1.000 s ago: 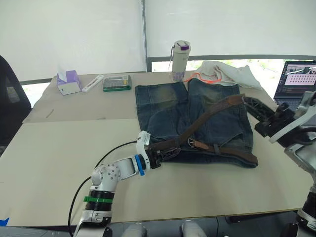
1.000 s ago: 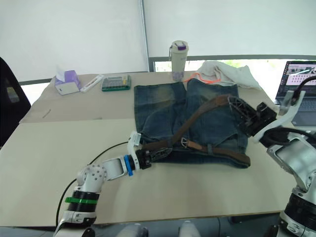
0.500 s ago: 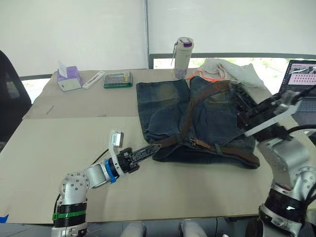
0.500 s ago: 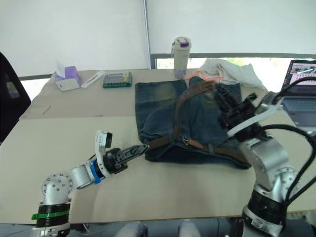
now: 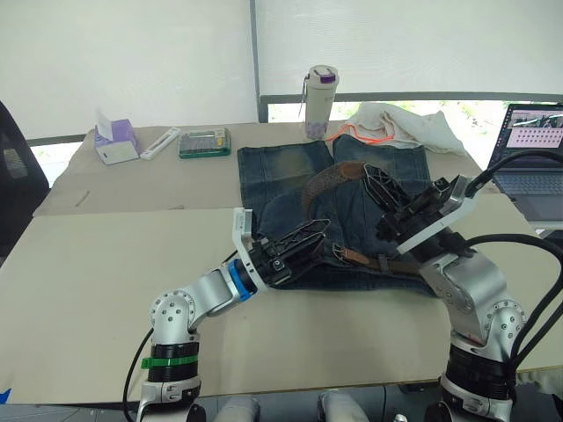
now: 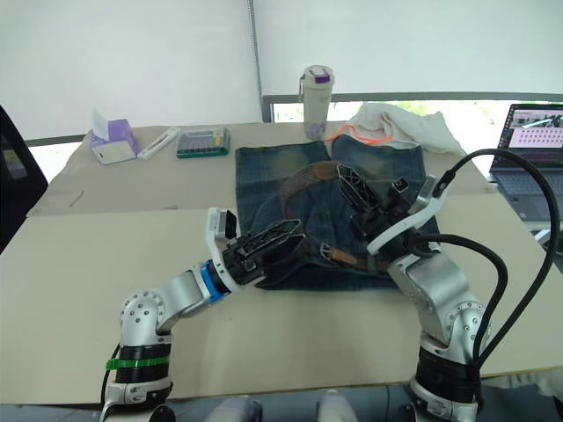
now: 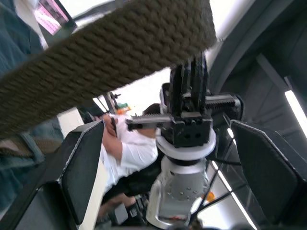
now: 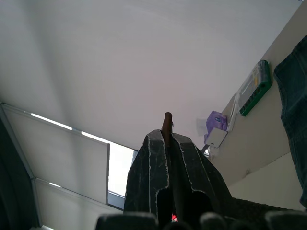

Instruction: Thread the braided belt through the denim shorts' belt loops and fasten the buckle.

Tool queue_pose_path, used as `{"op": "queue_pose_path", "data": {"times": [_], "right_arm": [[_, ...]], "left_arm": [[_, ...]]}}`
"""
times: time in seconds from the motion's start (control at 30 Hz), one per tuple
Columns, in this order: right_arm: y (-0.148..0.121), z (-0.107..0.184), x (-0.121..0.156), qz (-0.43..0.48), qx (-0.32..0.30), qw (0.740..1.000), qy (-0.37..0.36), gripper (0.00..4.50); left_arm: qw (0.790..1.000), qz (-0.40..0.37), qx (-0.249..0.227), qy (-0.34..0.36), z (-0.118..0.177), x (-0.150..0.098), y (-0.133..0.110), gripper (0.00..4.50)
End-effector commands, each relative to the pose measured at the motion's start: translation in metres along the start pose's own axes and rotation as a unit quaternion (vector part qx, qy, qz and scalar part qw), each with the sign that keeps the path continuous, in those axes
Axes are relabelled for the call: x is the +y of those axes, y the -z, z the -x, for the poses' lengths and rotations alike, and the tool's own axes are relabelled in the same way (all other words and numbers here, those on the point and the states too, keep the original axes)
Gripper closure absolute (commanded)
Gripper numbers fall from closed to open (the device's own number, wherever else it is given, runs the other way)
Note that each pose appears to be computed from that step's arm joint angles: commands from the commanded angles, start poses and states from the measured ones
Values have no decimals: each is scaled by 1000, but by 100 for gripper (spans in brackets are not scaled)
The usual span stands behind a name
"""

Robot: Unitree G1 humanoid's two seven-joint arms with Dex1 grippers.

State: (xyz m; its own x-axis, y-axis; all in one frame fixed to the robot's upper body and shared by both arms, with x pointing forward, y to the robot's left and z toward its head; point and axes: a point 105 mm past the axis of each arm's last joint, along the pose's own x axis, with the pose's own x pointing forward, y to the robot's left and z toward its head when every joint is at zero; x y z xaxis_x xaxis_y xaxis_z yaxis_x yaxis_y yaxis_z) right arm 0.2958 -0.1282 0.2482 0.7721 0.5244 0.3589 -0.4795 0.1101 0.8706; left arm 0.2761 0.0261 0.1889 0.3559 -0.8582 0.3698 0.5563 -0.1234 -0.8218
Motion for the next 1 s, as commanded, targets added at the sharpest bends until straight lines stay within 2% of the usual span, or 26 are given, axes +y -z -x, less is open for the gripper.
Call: {"op": "queue_pose_path", "data": {"times": [0.03, 0.23, 0.33, 0.73, 1.0], "right_arm": [[3, 2, 16, 12, 6, 999, -33, 450], [3, 3, 7, -1, -2, 1000, -14, 450], [0, 3, 2, -5, -15, 1000, 0, 450], [0, 1, -6, -11, -33, 999, 20, 450], [11, -1, -9, -15, -25, 999, 23, 450]], "left_arm": [[999, -5, -30, 41, -11, -19, -10, 4], [991, -11, -116, 60, -18, -32, -38, 4], [987, -8, -157, 44, -17, -28, -51, 4], [983, 17, -181, 14, -28, -19, -52, 4], [980, 47, -192, -4, -30, -11, -53, 258]]}}
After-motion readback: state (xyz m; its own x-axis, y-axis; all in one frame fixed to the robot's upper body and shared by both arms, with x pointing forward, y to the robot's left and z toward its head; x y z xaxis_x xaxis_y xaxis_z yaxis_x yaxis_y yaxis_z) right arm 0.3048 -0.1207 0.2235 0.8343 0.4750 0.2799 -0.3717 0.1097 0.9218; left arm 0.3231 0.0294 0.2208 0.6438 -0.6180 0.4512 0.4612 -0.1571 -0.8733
